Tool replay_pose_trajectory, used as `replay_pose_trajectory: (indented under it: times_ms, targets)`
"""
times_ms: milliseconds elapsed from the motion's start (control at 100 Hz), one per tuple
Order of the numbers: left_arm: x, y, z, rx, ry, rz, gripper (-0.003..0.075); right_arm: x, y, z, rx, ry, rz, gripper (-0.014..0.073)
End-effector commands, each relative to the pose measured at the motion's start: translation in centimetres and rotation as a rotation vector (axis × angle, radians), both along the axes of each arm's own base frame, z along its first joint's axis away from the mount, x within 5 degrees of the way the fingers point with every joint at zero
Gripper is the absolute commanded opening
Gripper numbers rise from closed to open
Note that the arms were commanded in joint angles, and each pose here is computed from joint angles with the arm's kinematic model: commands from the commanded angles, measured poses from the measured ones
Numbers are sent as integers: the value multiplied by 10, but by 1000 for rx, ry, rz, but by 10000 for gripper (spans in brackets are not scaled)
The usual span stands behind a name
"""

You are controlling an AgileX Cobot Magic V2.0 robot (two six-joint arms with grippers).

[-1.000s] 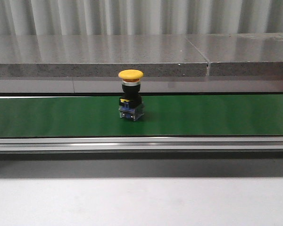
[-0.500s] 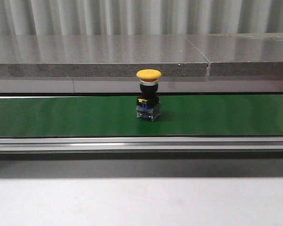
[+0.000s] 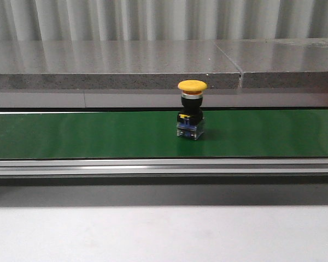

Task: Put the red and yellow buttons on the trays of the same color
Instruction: 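Carry the red button with the right gripper onto the red tray, then lower the right gripper onto the yellow button at the belt end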

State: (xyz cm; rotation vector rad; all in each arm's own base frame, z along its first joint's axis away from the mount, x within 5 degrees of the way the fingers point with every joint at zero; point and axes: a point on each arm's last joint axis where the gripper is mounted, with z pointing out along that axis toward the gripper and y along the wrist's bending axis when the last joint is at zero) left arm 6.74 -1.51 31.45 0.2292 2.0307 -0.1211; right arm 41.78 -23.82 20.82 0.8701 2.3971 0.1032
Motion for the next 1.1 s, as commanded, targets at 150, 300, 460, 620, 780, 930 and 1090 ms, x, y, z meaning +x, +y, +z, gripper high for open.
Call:
replay_pose_trajectory:
  times_ms: [150, 300, 460, 620, 780, 930, 1090]
  targets:
    - [2, -1, 13, -31, -84, 0, -20, -7, 0, 65, -103, -163, -8, 538]
    - [2, -1, 13, -31, -84, 0, -20, -15, 6, 87, -122, -187, 5, 538]
    - [2, -1, 13, -31, -84, 0, -20, -28, 17, 110, -148, -203, 33, 538]
    - [2, -1, 13, -31, -84, 0, -20, -43, 37, 131, -199, -215, 105, 538]
    - [2, -1, 13, -31, -84, 0, -20, -59, 65, 146, -212, -235, 145, 538]
    - [2, -1, 13, -31, -84, 0, -20, -74, 91, 154, -218, -238, 192, 538]
    - [2, -1, 13, -31, -84, 0, -20, -95, 123, 157, -206, -237, 250, 538]
